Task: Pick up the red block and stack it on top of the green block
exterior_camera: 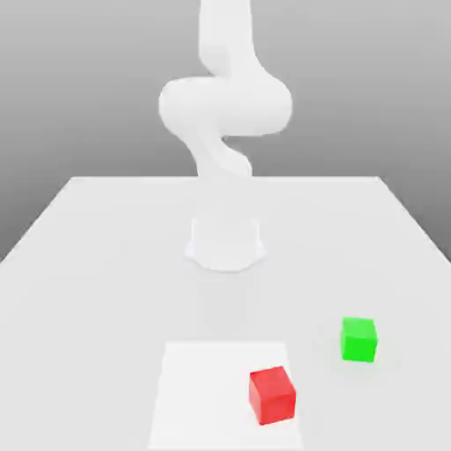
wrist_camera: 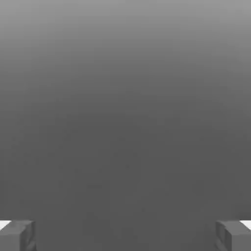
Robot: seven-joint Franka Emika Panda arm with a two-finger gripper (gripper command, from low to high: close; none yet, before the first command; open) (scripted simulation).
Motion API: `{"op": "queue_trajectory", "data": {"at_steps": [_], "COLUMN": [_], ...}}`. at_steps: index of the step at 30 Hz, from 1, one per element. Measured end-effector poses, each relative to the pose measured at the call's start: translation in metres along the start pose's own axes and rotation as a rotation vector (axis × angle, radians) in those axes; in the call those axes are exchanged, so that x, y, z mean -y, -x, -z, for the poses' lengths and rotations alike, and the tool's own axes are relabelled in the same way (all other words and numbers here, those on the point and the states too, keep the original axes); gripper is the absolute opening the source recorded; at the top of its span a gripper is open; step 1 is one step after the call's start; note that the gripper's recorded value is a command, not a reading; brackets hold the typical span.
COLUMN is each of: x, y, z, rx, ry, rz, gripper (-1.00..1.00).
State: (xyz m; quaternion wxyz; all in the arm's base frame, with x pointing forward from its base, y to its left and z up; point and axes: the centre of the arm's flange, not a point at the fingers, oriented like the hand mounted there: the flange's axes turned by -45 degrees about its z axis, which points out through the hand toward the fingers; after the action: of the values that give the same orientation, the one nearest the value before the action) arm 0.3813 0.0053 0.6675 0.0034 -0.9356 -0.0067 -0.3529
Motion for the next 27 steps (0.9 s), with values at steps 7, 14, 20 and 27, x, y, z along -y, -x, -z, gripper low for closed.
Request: {"op": "queue_trajectory", "data": {"at_steps": [7, 14, 20, 27], "x": [0.018, 0.038, 0.055, 0.057], "y": [0.038, 0.117, 0.21, 0.291], "z": [-0.15, -0.272, -0.351, -0.417], "rx": [0.224, 0.441, 0.626, 0.716], "ry": [-0.031, -0.059, -0.085, -0.093], "rz": [0.073, 0.149, 0.222, 0.25], "gripper": [0.0, 0.0, 0.0, 0.0]}}
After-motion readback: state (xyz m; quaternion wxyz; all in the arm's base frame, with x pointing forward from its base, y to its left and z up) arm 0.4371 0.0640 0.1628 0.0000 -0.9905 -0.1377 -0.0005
